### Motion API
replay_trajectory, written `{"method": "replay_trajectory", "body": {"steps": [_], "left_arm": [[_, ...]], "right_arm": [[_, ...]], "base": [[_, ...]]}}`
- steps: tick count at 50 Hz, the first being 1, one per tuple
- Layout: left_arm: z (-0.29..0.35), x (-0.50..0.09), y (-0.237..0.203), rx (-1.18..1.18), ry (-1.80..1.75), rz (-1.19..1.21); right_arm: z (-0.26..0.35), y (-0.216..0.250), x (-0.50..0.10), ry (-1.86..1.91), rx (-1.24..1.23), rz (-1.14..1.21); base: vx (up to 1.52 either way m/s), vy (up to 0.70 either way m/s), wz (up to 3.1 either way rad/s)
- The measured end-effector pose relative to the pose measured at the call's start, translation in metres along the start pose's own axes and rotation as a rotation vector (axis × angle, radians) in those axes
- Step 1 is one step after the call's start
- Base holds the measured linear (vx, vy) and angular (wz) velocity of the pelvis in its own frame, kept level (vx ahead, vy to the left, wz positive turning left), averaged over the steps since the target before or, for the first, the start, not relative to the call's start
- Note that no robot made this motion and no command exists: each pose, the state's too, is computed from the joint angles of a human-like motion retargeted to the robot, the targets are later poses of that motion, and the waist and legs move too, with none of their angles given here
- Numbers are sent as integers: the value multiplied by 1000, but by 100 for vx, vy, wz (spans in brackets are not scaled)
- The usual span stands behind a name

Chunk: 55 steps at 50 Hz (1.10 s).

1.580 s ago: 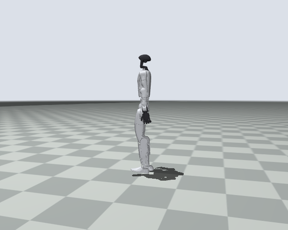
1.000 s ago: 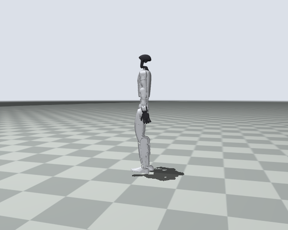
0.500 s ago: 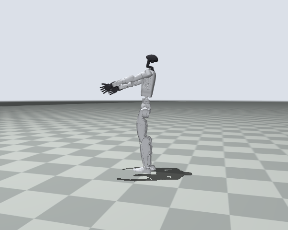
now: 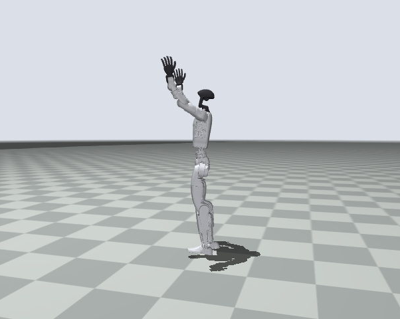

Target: Upper body actions

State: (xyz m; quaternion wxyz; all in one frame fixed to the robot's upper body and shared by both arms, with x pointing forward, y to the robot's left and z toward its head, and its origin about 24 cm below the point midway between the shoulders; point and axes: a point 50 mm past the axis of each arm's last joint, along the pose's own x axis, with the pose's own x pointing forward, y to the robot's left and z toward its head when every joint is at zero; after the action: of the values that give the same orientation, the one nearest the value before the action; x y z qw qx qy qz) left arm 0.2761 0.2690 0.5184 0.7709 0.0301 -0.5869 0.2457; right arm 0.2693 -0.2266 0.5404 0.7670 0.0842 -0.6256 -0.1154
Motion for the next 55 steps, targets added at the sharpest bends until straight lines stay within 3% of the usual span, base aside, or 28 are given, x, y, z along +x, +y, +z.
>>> {"method": "replay_trajectory", "body": {"steps": [10,20,25,32,36,42,49,55], "left_arm": [[2,2,5,98,-26,-37],[-80,-57,3,273,221,-168],[-157,-151,4,303,564,-332],[-220,-342,49,391,1174,-549],[-216,-422,87,464,1438,-604],[-169,-538,153,547,1798,-589],[-70,-635,232,728,2285,-607],[13,-684,252,772,2582,-487]], "right_arm": [[12,-5,7,-42,-35,-9],[-82,-17,-59,229,-178,114],[-160,-35,-166,524,-364,308],[-208,-72,-408,1242,-454,688],[-182,-97,-512,1617,-490,810],[-88,-156,-632,2143,-568,819],[26,-191,-699,2521,-649,847],[123,-205,-726,2777,-696,934]], "base": [[0,0,0],[0,5,0],[1,11,4],[-3,-1,12],[-10,-5,24],[-7,-6,-1],[1,-5,0],[4,-6,-2]]}}
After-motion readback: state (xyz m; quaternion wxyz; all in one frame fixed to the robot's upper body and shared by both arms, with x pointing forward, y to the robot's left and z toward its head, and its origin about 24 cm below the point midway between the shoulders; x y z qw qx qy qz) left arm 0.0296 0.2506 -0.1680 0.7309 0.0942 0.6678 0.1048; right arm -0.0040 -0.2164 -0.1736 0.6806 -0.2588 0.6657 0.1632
